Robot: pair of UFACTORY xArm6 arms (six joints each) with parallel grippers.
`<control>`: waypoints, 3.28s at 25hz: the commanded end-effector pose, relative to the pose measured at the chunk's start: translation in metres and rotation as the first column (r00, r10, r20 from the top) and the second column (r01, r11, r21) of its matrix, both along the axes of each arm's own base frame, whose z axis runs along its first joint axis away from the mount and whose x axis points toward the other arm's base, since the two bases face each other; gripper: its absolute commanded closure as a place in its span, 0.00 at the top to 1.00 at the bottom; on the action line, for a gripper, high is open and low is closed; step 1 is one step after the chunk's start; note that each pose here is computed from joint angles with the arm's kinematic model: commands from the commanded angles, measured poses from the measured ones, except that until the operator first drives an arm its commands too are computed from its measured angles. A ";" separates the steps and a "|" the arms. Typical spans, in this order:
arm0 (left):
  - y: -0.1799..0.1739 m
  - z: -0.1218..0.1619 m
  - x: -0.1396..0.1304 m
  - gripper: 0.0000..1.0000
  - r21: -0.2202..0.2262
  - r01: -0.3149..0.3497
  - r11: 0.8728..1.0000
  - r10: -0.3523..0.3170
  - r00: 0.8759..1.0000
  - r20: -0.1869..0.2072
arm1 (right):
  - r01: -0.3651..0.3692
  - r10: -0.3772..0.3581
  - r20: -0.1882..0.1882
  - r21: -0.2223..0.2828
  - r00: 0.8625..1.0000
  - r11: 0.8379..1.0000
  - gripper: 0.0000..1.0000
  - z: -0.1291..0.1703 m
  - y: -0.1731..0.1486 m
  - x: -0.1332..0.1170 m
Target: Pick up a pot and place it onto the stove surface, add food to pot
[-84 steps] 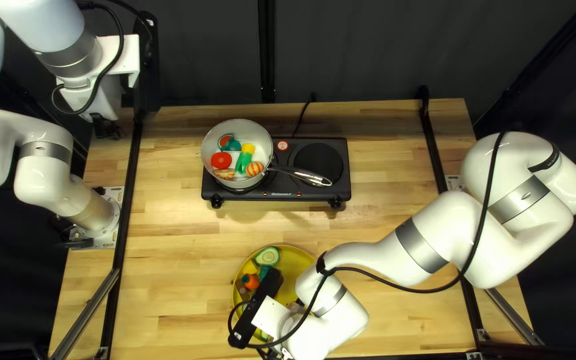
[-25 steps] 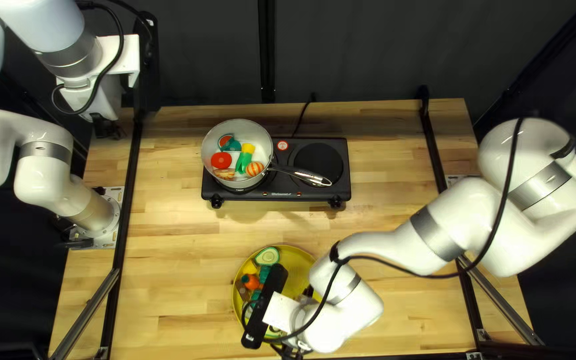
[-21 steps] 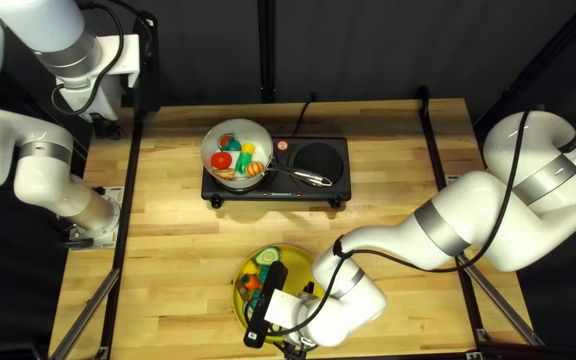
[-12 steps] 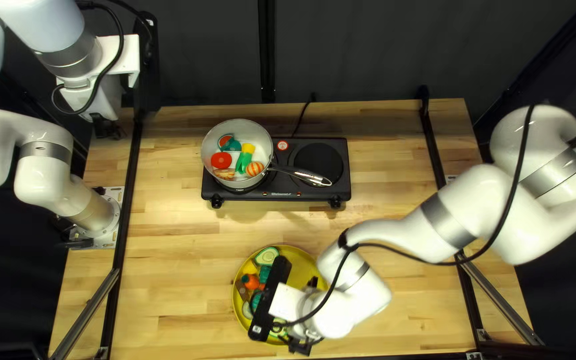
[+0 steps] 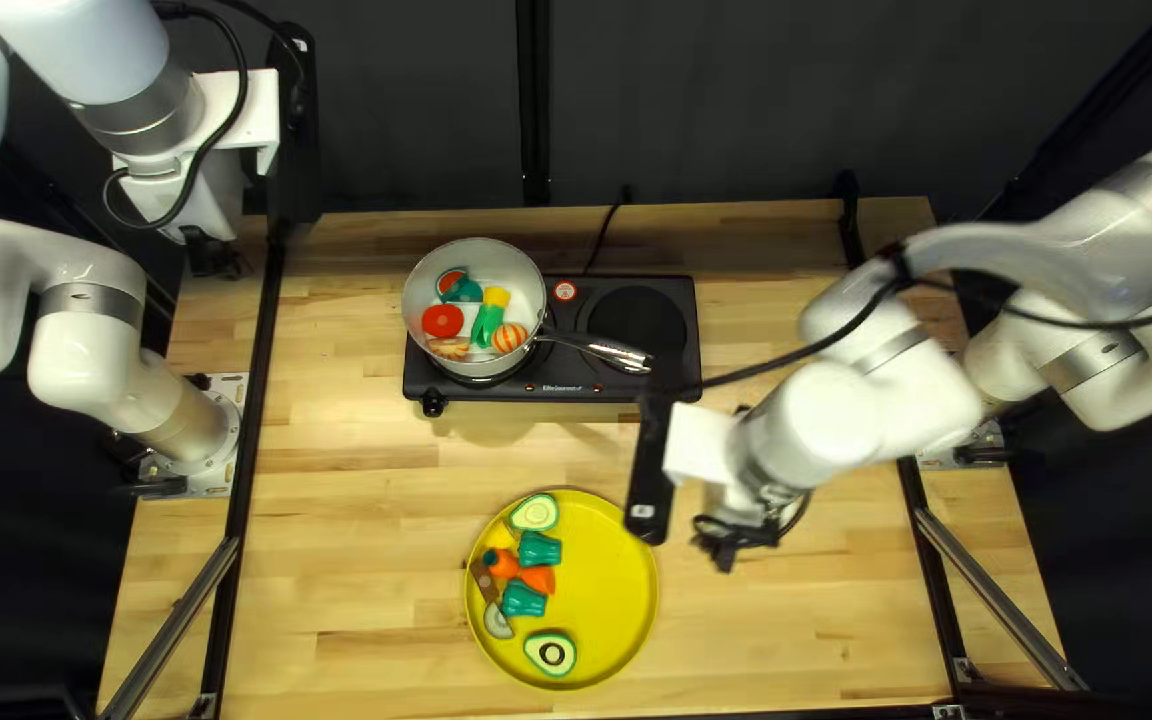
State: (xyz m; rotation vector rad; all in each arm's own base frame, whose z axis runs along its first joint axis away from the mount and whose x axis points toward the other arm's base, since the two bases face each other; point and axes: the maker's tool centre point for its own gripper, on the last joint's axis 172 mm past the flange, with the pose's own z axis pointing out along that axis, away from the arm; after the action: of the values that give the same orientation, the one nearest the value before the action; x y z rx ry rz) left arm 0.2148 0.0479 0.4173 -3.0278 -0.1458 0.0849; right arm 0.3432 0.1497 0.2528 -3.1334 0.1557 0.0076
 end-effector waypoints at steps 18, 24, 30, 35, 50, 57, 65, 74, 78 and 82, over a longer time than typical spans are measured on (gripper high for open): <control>0.000 0.000 0.000 1.00 0.000 0.000 1.000 0.000 1.000 0.000 | 0.109 -0.109 0.014 -0.053 0.994 0.993 1.00 0.081 -0.141 -0.128; -0.122 -0.049 0.037 1.00 0.021 -0.040 0.999 0.040 0.999 -0.026 | 0.109 -0.109 0.014 -0.053 0.994 0.993 1.00 0.081 -0.141 -0.128; -0.276 -0.159 0.082 1.00 -0.063 -0.032 0.998 0.037 0.997 0.069 | 0.109 -0.109 0.014 -0.053 0.994 0.993 1.00 0.081 -0.141 -0.128; -0.305 -0.189 0.098 1.00 -0.118 -0.025 0.993 0.036 0.995 0.095 | 0.109 -0.109 0.014 -0.053 0.994 0.993 1.00 0.081 -0.141 -0.128; -0.315 -0.227 0.145 1.00 -0.122 0.070 0.990 -0.063 0.996 0.057 | 0.109 -0.109 0.014 -0.053 0.994 0.993 1.00 0.081 -0.141 -0.128; -0.301 -0.279 0.201 1.00 -0.193 0.262 0.946 -0.235 0.960 0.154 | 0.109 -0.109 0.014 -0.053 0.994 0.993 1.00 0.081 -0.141 -0.128; -0.293 -0.284 0.197 1.00 -0.234 0.261 0.937 -0.214 0.955 0.207 | 0.109 -0.109 0.014 -0.053 0.994 0.993 1.00 0.081 -0.141 -0.128; -0.302 -0.284 0.205 1.00 -0.209 0.265 0.941 -0.237 0.960 0.150 | 0.109 -0.109 0.014 -0.053 0.994 0.993 1.00 0.081 -0.141 -0.128; -0.324 -0.307 0.222 1.00 -0.191 0.305 0.933 -0.287 0.951 0.119 | 0.109 -0.109 0.014 -0.053 0.994 0.993 1.00 0.081 -0.141 -0.128; -0.339 -0.323 0.236 1.00 -0.180 0.364 0.914 -0.346 0.930 0.122 | 0.109 -0.109 0.014 -0.053 0.994 0.993 1.00 0.081 -0.141 -0.128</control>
State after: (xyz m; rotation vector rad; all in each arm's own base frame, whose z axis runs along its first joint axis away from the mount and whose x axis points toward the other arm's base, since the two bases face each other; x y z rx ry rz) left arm 0.4427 -0.2807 0.1016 -3.2121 0.3660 -0.0611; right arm 0.2151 0.0092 0.3339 -3.1726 0.3325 -0.0147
